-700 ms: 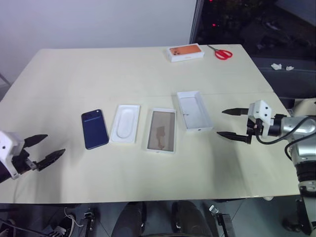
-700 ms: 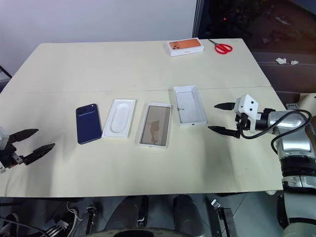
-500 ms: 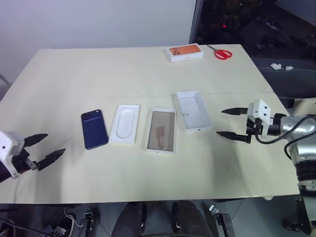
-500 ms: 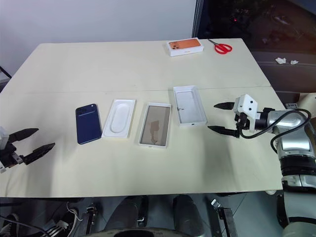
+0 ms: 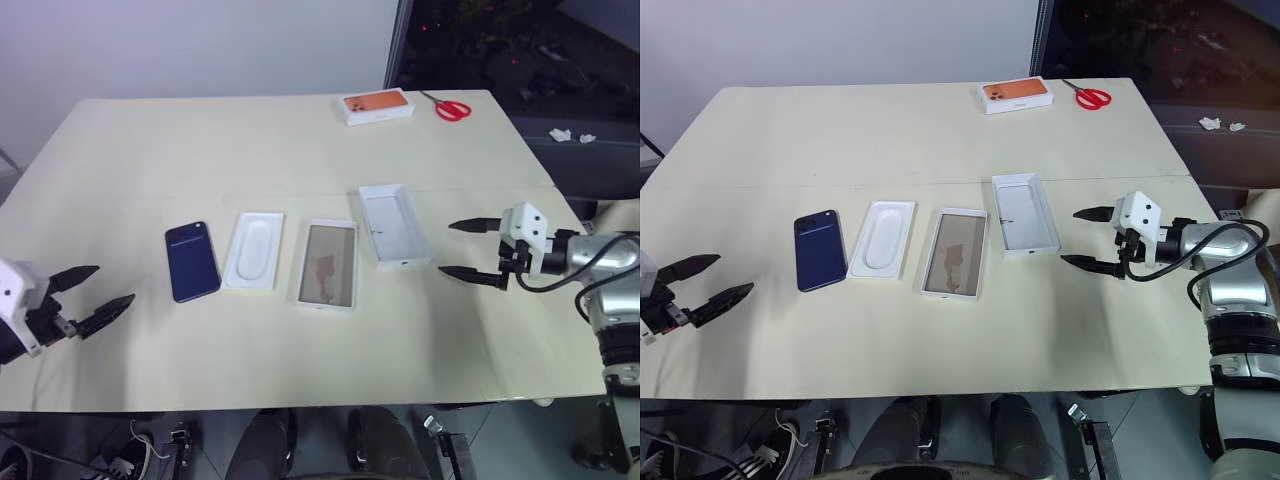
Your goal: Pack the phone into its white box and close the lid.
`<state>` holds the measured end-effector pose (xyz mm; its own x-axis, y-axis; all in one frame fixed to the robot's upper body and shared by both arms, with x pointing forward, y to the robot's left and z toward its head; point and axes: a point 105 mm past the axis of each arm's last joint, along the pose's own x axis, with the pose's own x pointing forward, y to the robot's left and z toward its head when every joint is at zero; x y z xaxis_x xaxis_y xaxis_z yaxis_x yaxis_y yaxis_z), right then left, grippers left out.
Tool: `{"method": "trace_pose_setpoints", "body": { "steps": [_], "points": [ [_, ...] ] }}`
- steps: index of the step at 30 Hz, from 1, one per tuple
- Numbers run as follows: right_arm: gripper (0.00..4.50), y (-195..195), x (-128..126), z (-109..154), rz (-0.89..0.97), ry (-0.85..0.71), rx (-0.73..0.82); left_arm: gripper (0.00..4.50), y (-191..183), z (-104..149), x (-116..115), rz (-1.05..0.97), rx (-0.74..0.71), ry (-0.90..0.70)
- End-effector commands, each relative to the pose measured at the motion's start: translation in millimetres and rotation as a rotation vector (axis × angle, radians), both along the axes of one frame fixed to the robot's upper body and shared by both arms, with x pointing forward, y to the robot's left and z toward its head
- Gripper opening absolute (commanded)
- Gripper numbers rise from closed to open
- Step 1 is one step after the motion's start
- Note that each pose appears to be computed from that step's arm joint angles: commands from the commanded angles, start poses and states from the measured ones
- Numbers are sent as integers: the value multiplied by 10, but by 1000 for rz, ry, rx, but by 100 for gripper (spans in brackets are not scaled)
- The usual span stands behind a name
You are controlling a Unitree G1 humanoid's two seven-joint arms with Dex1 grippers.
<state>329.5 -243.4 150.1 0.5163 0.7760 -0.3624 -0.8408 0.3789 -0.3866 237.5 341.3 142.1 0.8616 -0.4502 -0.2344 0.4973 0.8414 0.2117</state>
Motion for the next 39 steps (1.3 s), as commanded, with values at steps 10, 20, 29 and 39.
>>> {"method": "trace_pose_setpoints", "body": {
  "steps": [10, 20, 29, 39],
  "points": [
    [448, -38, 15, 97, 1, -50, 3, 450, 4, 30, -2, 9, -9, -16],
    [448, 455, 118, 365, 82, -135, 44, 450, -715, 283, 584, 28, -353, 149],
    [448, 1304, -41, 519, 266, -274, -27, 450, -1235, 125, 1184, 179, -498, 244],
    [448, 1398, 46, 594, 242, -338, -60, 450, -1367, -103, 1188, 195, -559, 475]
  ]
}}
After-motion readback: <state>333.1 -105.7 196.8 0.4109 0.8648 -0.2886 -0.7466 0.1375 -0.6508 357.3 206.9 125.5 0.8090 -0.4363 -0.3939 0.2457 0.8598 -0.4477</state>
